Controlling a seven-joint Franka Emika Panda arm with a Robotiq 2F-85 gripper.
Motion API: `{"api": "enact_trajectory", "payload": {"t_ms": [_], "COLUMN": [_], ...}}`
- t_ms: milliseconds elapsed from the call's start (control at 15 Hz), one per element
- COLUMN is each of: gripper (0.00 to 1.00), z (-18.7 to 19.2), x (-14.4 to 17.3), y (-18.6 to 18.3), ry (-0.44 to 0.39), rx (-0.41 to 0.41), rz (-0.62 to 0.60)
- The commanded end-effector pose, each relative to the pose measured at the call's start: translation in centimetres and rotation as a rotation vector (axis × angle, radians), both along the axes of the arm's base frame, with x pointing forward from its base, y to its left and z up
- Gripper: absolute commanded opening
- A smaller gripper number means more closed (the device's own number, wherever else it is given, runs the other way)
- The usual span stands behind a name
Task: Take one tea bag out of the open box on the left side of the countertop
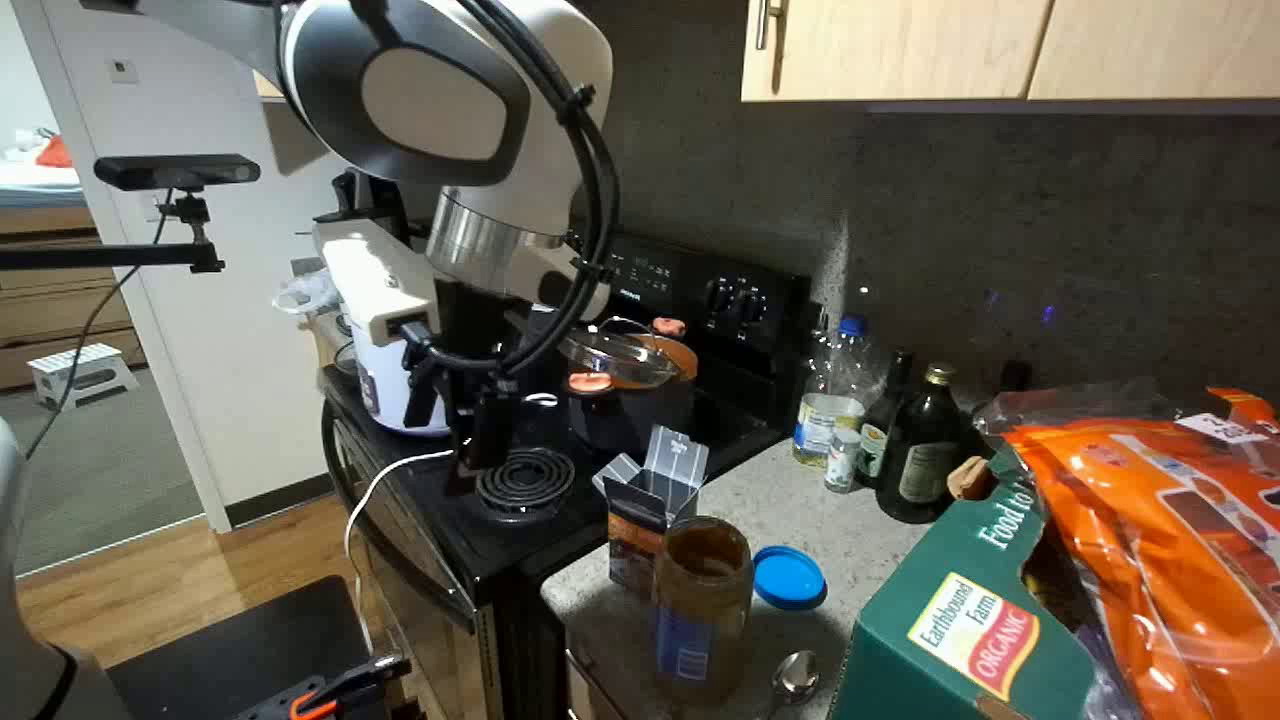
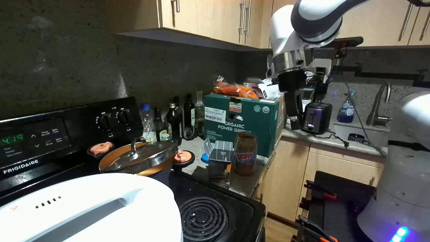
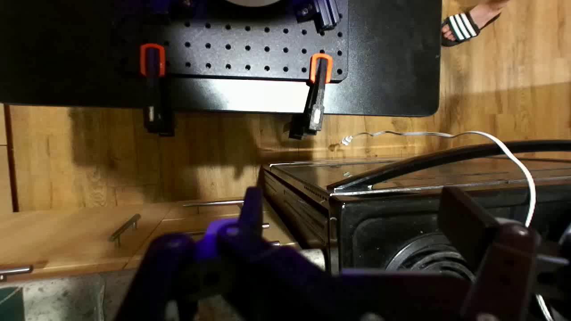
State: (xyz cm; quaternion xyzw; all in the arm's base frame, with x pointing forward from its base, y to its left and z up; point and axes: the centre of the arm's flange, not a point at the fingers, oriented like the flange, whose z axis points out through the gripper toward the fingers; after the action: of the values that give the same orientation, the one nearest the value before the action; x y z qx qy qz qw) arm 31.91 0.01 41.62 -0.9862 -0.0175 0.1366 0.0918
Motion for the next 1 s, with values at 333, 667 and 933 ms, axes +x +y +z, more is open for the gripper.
{"api": "enact_trajectory", "payload": {"t_ms": [333,667,933], "gripper": [1.00,1.00,1.00], "z": [0.0,-0.1,7.1], "x": [0.0,0.0,0.7], "y": [0.0,-0.5,1.1], "ry": [0.000,-0.021,-0.056], "rx": [0.000,-0.059,-0.132], "rz": [0.000,0.084,0.202]}}
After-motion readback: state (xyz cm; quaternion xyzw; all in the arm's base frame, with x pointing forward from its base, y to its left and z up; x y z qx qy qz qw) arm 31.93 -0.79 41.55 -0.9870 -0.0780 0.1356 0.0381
